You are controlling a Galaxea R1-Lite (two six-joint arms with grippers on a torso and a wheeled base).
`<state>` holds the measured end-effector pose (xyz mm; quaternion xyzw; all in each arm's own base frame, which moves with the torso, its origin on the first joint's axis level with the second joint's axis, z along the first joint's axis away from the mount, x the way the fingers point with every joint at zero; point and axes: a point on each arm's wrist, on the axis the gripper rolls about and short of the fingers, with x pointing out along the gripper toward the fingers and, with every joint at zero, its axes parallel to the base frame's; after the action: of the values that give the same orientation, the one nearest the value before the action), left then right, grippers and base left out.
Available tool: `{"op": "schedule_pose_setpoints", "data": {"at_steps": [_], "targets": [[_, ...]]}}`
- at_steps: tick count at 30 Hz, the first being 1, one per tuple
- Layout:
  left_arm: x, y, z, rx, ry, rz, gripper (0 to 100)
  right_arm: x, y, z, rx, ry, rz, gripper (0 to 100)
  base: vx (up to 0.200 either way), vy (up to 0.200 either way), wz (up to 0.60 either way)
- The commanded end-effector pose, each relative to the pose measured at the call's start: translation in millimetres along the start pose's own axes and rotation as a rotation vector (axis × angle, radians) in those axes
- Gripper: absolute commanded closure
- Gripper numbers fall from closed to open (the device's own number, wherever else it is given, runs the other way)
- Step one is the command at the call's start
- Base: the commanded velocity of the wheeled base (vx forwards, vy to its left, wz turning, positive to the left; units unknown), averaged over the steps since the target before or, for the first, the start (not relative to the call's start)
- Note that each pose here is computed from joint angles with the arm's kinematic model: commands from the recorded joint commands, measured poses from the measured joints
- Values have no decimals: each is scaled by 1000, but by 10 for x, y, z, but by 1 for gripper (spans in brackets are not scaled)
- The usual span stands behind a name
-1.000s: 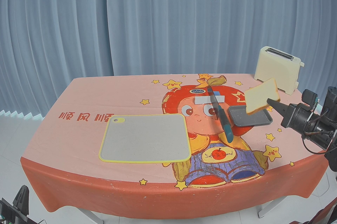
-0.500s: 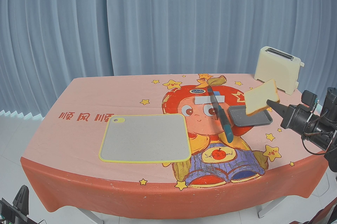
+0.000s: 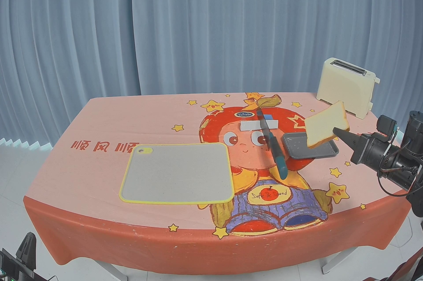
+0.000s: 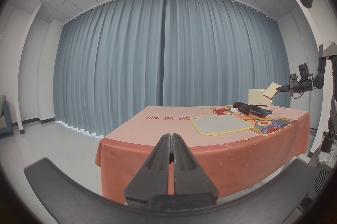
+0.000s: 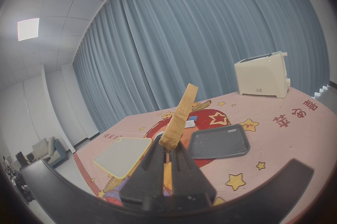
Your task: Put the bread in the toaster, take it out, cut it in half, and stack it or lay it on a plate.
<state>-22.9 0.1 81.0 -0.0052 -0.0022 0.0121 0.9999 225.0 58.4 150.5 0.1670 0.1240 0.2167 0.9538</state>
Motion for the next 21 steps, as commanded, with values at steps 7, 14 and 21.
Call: {"op": "schedule_pose_setpoints", "data": {"at_steps": [7,14,21], "targets": [[1,1,-54,-2,3,2,100,3,0,-6,-6,2,1,100,0,-200,0],[1,1,-52,-2,1,0,100,-2,-1,-23,-6,8,0,100,0,-200,0],[1,1,-54,0,3,0,100,-4,-2,-27,-6,10,0,100,0,-200,0]]}}
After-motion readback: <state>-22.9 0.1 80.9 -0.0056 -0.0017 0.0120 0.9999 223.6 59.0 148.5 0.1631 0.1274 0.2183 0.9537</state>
